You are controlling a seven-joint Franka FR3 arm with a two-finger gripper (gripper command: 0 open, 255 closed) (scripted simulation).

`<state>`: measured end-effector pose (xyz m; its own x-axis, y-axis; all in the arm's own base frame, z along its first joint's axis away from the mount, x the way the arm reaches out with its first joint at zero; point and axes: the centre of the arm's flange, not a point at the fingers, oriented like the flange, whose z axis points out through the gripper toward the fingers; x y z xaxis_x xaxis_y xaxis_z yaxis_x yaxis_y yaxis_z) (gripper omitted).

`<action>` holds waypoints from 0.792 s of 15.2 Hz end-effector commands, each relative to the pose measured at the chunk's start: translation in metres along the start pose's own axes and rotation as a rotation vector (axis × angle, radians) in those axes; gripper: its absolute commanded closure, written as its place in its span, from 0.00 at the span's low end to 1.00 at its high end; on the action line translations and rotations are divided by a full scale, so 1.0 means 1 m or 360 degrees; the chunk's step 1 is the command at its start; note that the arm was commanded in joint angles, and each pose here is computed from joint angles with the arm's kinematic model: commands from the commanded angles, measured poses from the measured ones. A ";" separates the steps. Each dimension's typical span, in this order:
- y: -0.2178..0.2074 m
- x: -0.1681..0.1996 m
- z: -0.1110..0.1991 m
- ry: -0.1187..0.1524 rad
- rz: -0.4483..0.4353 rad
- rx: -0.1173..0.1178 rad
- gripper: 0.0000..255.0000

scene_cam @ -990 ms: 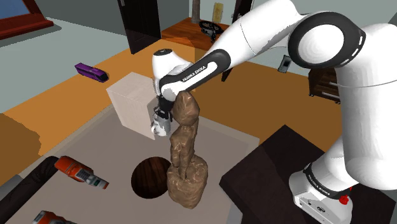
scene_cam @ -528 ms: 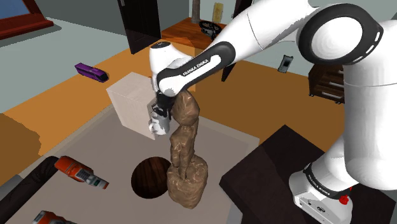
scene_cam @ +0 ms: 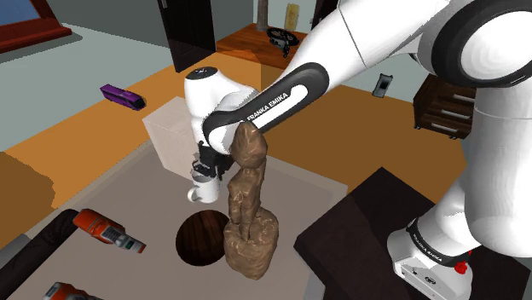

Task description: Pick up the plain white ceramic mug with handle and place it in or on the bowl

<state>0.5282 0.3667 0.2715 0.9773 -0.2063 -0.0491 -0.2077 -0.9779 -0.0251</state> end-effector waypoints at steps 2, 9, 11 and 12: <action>-0.022 -0.035 0.000 0.0001 0.0002 0.0000 1.00; -0.070 -0.113 -0.004 0.0001 0.0002 0.0000 1.00; -0.070 -0.112 0.007 0.0001 0.0002 0.0000 1.00; -0.070 -0.112 0.012 0.0001 0.0002 0.0000 1.00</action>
<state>0.4334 0.4573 0.2712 0.9770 -0.2075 -0.0487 -0.2089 -0.9776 -0.0252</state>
